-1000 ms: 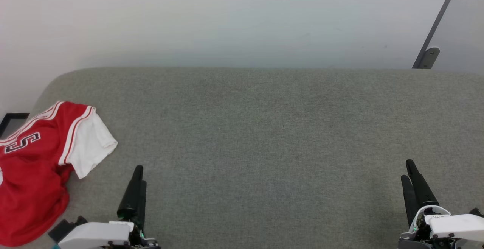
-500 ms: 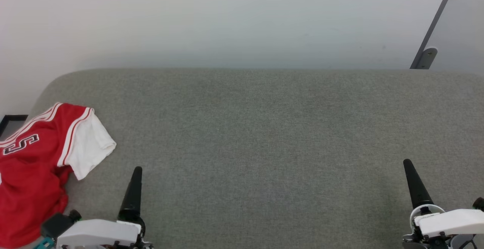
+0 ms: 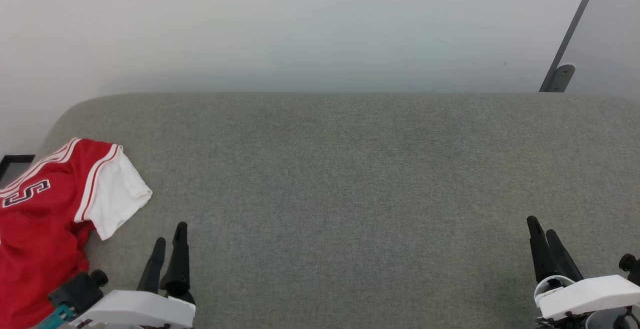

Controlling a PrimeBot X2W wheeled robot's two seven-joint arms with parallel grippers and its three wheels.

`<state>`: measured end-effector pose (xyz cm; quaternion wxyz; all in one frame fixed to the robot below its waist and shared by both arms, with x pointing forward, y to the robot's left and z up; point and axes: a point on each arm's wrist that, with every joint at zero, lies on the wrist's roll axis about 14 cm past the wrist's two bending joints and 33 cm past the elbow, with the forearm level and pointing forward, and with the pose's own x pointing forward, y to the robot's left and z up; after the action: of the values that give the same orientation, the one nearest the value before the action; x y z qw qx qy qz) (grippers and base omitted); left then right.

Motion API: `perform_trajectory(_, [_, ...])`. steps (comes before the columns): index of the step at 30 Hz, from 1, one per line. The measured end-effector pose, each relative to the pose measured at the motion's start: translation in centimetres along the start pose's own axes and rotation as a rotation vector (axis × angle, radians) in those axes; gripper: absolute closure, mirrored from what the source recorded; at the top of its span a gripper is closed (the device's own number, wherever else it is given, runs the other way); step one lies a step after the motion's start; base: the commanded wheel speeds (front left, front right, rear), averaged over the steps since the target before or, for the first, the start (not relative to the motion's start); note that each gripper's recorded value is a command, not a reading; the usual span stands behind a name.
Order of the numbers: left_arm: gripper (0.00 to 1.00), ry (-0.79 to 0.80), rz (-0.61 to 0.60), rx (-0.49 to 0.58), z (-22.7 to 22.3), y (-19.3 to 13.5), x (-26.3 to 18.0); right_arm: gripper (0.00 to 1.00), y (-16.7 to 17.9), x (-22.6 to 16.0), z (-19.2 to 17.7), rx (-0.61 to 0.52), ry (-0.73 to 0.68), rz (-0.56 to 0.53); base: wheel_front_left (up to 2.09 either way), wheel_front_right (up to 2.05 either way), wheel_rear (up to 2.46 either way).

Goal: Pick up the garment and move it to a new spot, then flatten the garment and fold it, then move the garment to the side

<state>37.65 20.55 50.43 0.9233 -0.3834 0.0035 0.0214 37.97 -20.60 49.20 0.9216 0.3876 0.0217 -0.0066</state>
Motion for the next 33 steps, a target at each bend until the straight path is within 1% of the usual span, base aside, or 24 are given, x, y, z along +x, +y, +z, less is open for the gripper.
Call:
perform_trajectory(5, [0.0, -0.002, -0.015, 0.103, 0.0, 0.0, -0.1, 0.0, -0.1, -0.1, 0.1, -0.098, 0.008, 0.004, 0.0, 0.0, 0.0])
perform_trajectory(12, [0.0, -0.011, -0.043, 0.213, 0.1, -0.3, -0.2, 0.0, -0.2, -0.1, 0.2, -0.192, 0.006, 0.007, 0.0, 0.0, 0.0])
perform_trajectory(33, [0.0, -0.053, -0.12, 0.44, 0.7, -1.5, -0.5, 0.0, 0.1, -0.2, 1.3, -0.407, -0.024, 0.03, 0.0, 0.0, 0.0])
